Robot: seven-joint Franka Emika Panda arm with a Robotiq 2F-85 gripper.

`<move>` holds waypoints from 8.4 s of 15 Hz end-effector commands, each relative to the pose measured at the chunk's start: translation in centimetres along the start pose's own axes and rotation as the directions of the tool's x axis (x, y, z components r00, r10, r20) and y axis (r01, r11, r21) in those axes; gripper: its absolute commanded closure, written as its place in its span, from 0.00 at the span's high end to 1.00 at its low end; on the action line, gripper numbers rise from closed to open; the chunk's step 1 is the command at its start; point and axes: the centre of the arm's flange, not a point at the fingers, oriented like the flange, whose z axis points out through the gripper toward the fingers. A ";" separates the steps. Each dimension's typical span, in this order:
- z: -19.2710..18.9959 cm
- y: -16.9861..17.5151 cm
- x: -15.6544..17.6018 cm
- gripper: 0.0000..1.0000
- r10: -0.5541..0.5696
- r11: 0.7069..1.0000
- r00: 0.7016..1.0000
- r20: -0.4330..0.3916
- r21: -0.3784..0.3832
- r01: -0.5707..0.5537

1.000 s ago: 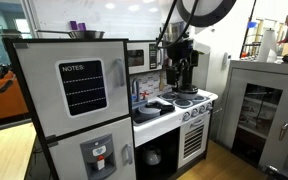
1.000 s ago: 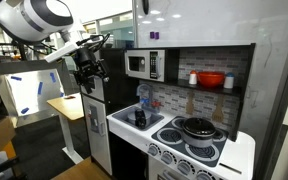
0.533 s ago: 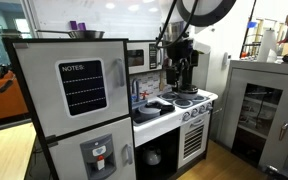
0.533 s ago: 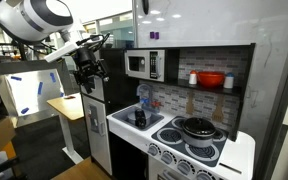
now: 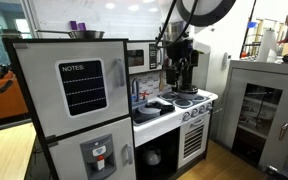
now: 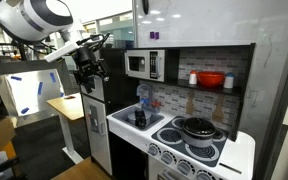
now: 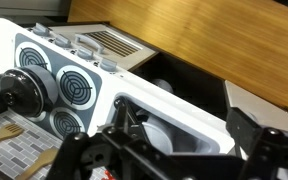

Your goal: Remove the pot from the sink and put it on the stove

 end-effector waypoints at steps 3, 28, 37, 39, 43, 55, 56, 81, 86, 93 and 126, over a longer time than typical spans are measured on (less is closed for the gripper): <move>1.5 2.8 1.1 1.00 -0.172 0.984 0.985 -0.019 0.034 0.172; 15.7 11.1 7.4 1.00 -0.417 0.890 0.907 -0.052 0.180 0.419; 17.9 9.8 6.9 1.00 -0.427 0.884 0.904 -0.013 0.205 0.420; 17.9 9.8 6.9 1.00 -0.427 0.884 0.904 -0.012 0.205 0.420; 17.9 9.8 6.9 1.00 -0.427 0.884 0.904 -0.012 0.205 0.420; 21.5 10.4 8.5 1.00 -0.456 0.865 0.889 -0.032 0.217 0.452; 21.6 10.5 8.7 1.00 -0.460 0.864 0.887 -0.035 0.213 0.457; 24.2 10.4 9.3 0.26 -0.536 0.814 0.843 -0.051 0.231 0.532; 24.0 10.2 9.1 0.09 -0.542 0.810 0.839 -0.047 0.237 0.537; 22.9 10.3 9.0 0.09 -0.490 0.835 0.871 -0.031 0.269 0.480; 14.2 13.7 8.1 0.09 -0.329 0.901 0.944 -0.035 0.287 0.325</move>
